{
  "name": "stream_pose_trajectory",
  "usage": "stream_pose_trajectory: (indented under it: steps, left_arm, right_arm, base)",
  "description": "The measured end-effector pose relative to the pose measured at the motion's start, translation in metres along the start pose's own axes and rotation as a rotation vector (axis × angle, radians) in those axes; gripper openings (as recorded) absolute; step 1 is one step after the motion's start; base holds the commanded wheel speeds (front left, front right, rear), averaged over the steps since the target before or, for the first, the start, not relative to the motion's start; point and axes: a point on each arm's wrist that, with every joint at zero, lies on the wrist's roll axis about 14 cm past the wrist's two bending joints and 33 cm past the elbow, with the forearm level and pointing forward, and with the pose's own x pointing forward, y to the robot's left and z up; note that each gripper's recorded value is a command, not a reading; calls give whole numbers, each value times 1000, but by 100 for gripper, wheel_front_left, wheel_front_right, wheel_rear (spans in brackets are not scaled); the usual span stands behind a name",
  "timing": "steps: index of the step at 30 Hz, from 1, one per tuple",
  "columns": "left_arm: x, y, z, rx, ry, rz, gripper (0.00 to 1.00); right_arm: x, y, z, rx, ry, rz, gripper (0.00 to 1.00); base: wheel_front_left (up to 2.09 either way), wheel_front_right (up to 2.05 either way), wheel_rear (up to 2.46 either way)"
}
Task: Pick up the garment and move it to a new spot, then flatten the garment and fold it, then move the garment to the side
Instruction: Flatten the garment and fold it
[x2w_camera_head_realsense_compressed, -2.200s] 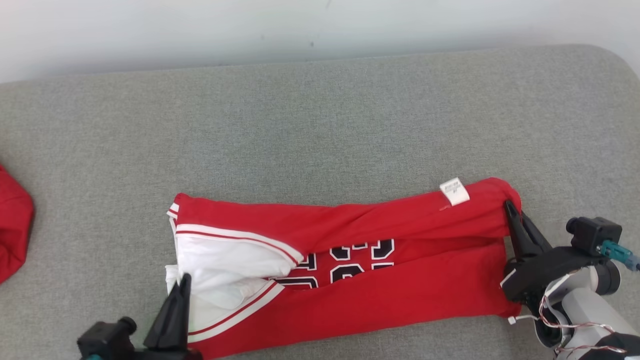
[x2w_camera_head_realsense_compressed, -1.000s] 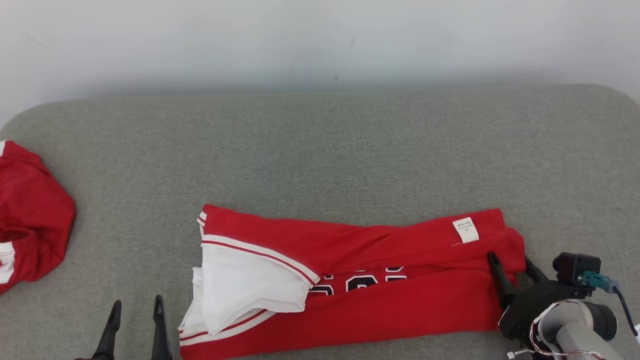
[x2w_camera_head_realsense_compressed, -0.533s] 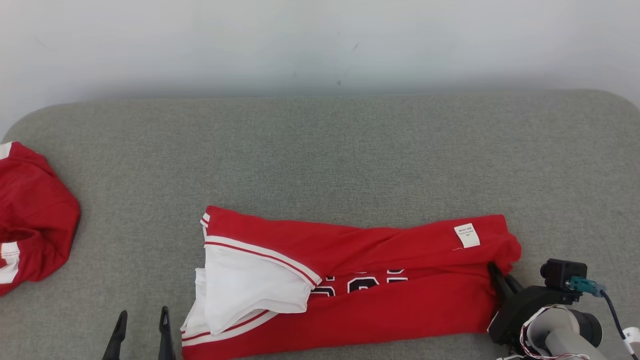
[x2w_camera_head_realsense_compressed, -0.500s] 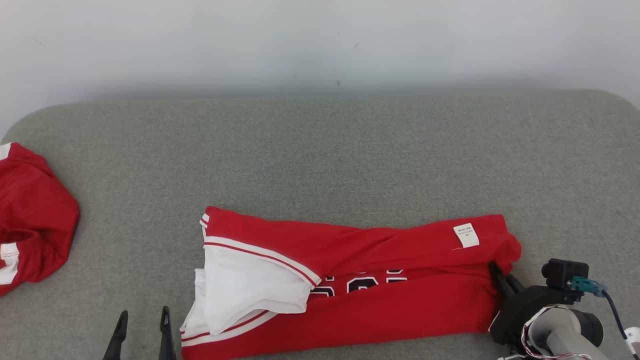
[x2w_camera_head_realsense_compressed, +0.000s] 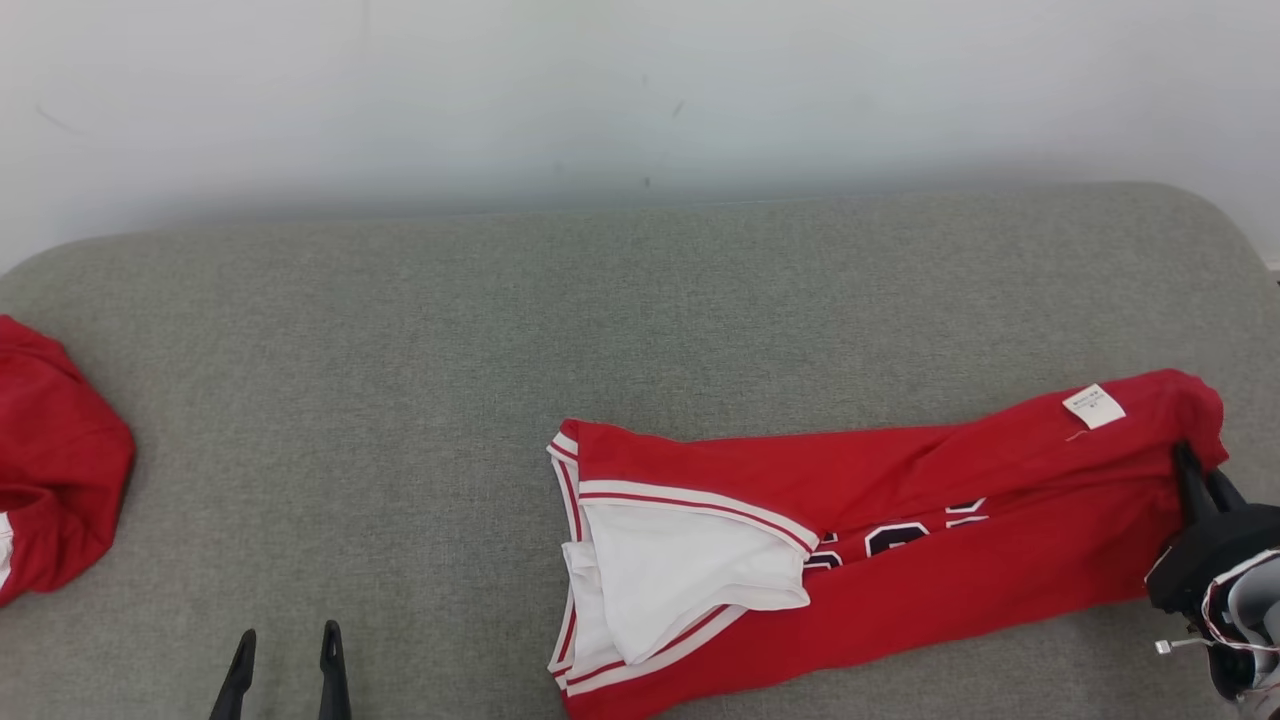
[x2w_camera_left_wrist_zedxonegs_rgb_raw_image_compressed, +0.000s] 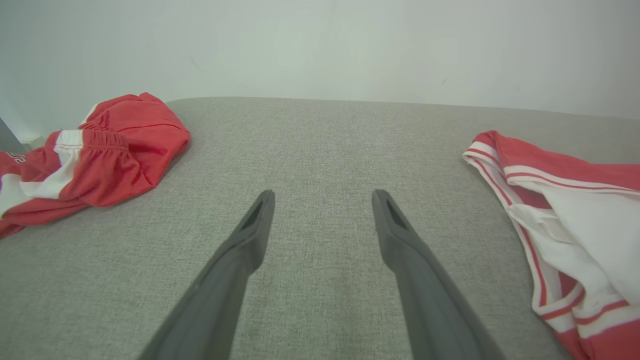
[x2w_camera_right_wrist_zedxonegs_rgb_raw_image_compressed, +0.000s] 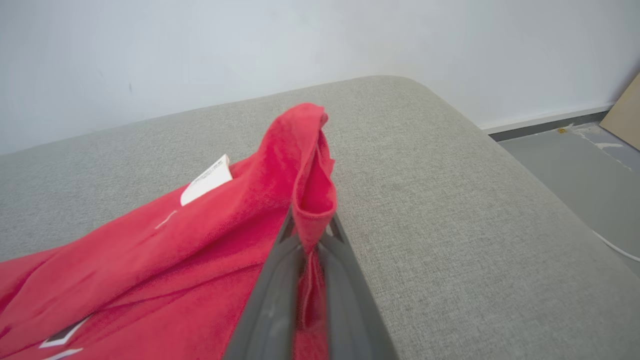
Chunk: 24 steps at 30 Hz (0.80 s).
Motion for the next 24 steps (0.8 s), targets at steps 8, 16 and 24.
stream_pose_trajectory:
  steps: [8,16,24]
  left_arm:
    - [1,-5,-5,0,14,-12,100]
    - [6,-12,-5,1,16,-34,100]
    - [8,-15,-5,-10,15,-41,100]
  right_arm:
    - [0,30,28,-56,-98,98,0]
    - [-11,138,51,-74,-175,379,0]
    - [-46,251,46,-55,-151,666,0]
  base:
    - [0,0,0]
    - [0,0,0]
    - [0,0,0]
